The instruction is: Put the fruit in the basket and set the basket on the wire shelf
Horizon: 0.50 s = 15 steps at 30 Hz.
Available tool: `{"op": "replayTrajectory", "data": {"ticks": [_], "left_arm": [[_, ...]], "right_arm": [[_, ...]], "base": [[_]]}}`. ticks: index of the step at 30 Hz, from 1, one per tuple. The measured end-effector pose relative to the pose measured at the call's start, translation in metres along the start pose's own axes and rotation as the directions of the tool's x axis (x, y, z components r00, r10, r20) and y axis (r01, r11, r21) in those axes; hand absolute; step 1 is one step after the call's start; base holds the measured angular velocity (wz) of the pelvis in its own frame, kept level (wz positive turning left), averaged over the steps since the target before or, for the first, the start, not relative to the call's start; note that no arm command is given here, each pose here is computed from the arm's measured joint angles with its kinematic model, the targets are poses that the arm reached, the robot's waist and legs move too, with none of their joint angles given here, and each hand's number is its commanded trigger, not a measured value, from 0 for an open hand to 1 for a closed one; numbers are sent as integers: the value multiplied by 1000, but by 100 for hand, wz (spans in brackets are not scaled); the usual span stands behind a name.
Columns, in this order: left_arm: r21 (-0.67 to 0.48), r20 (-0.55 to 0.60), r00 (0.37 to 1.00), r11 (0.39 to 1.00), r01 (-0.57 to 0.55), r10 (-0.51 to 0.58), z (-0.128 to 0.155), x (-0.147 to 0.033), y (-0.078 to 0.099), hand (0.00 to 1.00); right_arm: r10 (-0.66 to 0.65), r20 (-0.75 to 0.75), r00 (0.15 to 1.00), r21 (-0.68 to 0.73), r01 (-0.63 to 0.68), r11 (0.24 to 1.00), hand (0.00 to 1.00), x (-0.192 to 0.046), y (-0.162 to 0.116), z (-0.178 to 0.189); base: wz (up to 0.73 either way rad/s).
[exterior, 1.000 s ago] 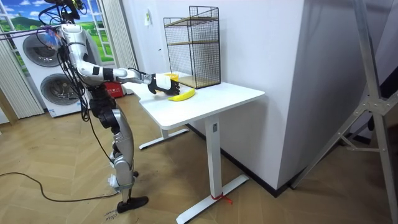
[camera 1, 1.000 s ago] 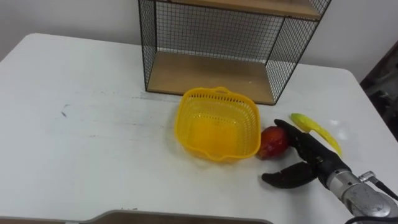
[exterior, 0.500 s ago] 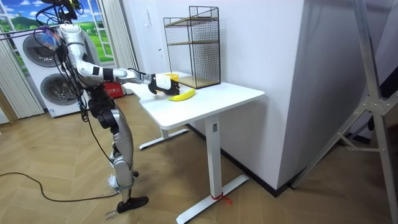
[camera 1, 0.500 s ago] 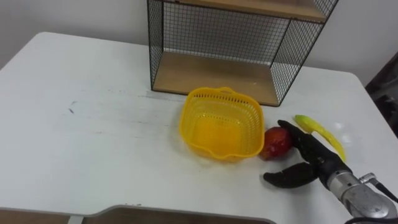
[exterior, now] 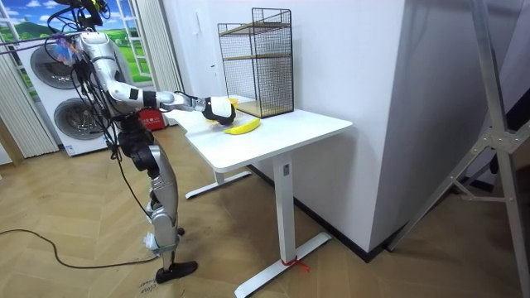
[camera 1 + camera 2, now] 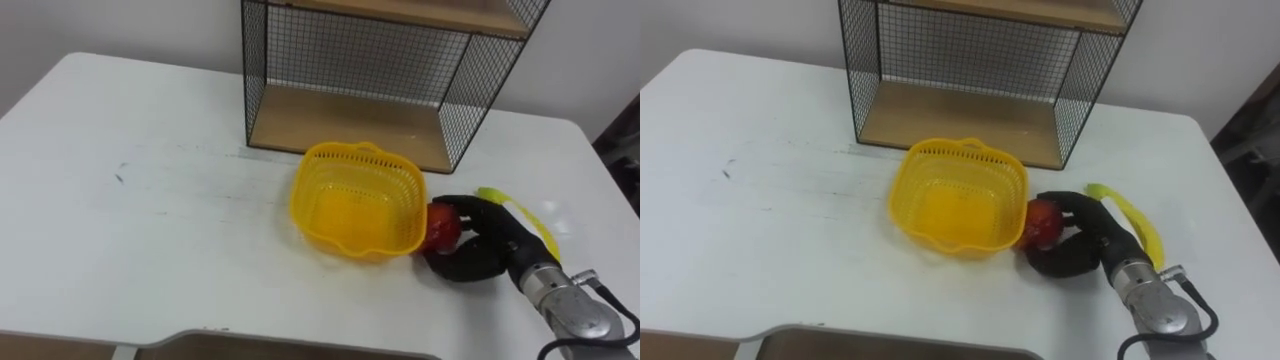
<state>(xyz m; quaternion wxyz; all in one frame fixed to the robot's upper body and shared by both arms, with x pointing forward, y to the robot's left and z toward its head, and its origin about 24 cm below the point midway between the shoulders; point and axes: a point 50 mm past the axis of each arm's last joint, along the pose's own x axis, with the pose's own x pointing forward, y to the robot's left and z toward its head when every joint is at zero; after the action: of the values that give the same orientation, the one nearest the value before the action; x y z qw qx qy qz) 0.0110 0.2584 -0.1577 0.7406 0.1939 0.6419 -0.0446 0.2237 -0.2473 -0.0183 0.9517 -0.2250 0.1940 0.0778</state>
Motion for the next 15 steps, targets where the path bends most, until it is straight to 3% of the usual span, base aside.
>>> {"op": "replayTrajectory", "data": {"ticks": [15], "left_arm": [[2,18,1000,1000,-9,9,5,0,2,0]], "right_arm": [[5,10,1000,51,-6,999,100,0,3,-1]], "base": [[0]]}}
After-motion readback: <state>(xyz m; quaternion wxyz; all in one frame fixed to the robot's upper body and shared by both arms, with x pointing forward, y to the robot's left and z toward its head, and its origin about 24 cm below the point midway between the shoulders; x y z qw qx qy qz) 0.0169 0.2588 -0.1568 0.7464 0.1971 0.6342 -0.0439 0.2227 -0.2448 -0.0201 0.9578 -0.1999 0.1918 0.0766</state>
